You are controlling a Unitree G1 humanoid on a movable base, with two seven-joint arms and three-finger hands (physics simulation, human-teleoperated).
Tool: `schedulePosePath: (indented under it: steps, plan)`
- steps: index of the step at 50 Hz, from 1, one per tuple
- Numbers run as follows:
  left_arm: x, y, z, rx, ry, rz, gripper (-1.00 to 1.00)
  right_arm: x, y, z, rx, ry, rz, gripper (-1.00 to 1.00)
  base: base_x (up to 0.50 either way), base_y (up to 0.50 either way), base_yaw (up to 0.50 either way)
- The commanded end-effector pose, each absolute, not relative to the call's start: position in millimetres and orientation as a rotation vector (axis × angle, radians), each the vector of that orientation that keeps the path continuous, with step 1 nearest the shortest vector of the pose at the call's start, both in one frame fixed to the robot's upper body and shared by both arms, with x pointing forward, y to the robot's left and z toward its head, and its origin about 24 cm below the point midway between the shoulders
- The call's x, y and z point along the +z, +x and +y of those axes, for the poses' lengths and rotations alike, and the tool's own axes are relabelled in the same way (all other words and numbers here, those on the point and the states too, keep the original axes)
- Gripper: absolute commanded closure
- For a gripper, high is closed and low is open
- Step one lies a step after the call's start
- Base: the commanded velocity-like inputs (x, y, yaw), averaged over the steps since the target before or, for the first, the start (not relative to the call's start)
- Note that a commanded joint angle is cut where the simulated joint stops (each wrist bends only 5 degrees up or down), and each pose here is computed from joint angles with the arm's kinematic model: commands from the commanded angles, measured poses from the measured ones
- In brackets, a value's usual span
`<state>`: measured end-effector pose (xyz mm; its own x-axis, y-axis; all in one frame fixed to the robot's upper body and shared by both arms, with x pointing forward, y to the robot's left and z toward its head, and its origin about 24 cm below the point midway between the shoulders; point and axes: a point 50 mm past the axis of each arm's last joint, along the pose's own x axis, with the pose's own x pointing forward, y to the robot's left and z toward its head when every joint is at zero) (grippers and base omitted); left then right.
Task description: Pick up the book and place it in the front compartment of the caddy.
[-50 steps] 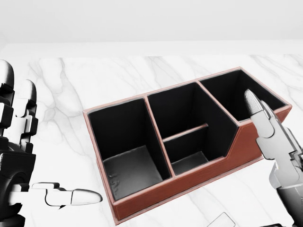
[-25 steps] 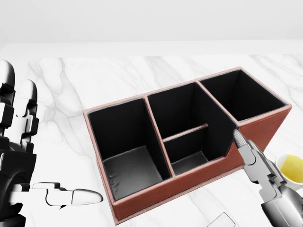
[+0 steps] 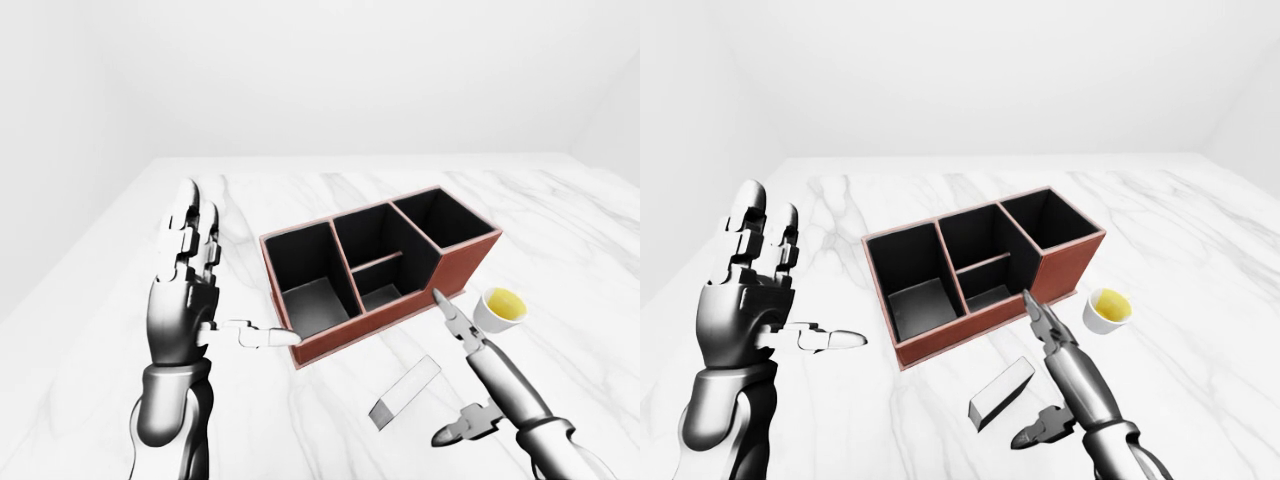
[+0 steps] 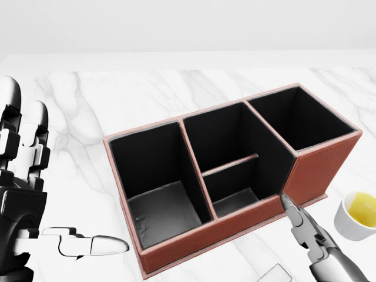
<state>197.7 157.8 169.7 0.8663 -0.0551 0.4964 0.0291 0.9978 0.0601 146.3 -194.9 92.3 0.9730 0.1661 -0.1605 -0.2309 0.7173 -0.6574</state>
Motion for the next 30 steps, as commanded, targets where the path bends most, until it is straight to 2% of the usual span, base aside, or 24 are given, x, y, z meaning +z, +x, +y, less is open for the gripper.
schedulePosePath:
  steps: [1, 30]
  plan:
    - [169.4, 197.9, 157.4, -0.046, 0.049, -0.520, -1.00, 80.6, 149.6, -195.0, 0.235, -0.762, 0.144, -1.00, 0.00, 0.00, 0.00]
    - [170.5, 198.1, 157.3, -0.046, 0.049, -0.525, -1.00, 77.5, 156.7, -190.2, 0.228, -0.829, 0.129, -1.00, 0.00, 0.00, 0.00]
